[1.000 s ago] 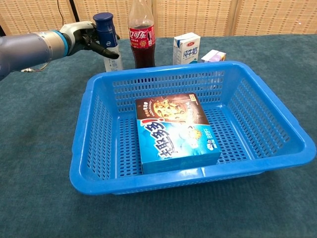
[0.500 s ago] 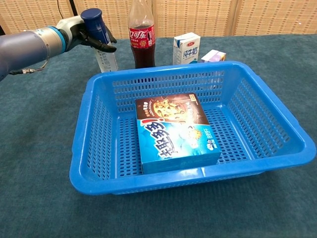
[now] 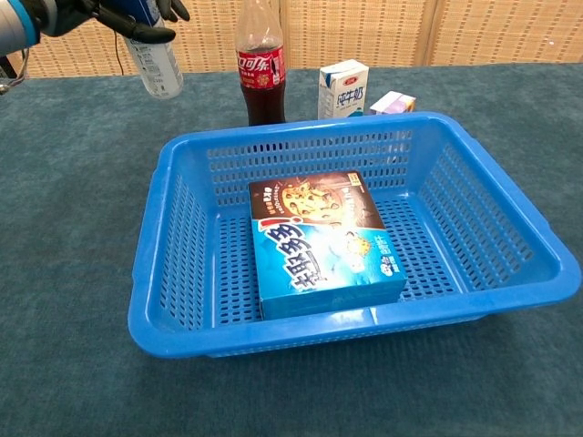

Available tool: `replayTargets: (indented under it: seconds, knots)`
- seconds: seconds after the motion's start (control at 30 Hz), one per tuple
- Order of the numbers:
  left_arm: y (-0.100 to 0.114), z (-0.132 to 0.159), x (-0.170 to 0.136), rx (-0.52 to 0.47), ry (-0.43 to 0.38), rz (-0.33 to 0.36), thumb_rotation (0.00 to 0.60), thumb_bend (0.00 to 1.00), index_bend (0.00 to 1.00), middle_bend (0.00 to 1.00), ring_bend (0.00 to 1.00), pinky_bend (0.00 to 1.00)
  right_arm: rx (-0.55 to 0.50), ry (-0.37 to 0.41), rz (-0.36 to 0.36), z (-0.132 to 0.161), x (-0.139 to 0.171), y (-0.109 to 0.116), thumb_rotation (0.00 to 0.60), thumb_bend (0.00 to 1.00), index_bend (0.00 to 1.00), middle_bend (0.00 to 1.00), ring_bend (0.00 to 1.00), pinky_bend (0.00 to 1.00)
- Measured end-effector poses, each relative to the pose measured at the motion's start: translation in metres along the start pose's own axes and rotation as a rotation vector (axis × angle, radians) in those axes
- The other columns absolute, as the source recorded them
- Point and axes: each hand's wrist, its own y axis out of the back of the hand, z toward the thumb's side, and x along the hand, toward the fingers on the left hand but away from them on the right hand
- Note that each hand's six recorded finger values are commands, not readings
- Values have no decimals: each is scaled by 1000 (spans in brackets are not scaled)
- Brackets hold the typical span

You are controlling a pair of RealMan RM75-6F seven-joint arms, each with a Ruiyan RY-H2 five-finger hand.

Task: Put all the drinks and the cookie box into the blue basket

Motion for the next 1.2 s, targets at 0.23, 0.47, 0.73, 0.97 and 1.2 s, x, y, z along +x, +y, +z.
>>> replayTargets:
  seconds: [0.23,0.47,0.73,0.97,1.2]
  knots:
    - [-10,64,-57,34,-200,-121,600,304,672,376,268,396,-2,1,-1,0,0,1,600,0,0,0,0,0]
    - [-36,79,-68,216,-294,-148,600,300,671,376,268,395,-2,-4,0,-1,1,1,600,0,0,0,0,0]
    - [-108,98,-67,477,-490,-194,600,296,672,376,267,395,0,-11,0,-2,1,1,600,0,0,0,0,0]
    - [-141,118,-67,689,-643,-213,600,296,675,376,265,395,-1,-20,-4,-4,1,2,600,0,0,0,0,0]
    - [-168,118,-67,909,-702,-266,600,284,654,358,242,396,-1,-26,-3,-6,0,2,600,0,0,0,0,0]
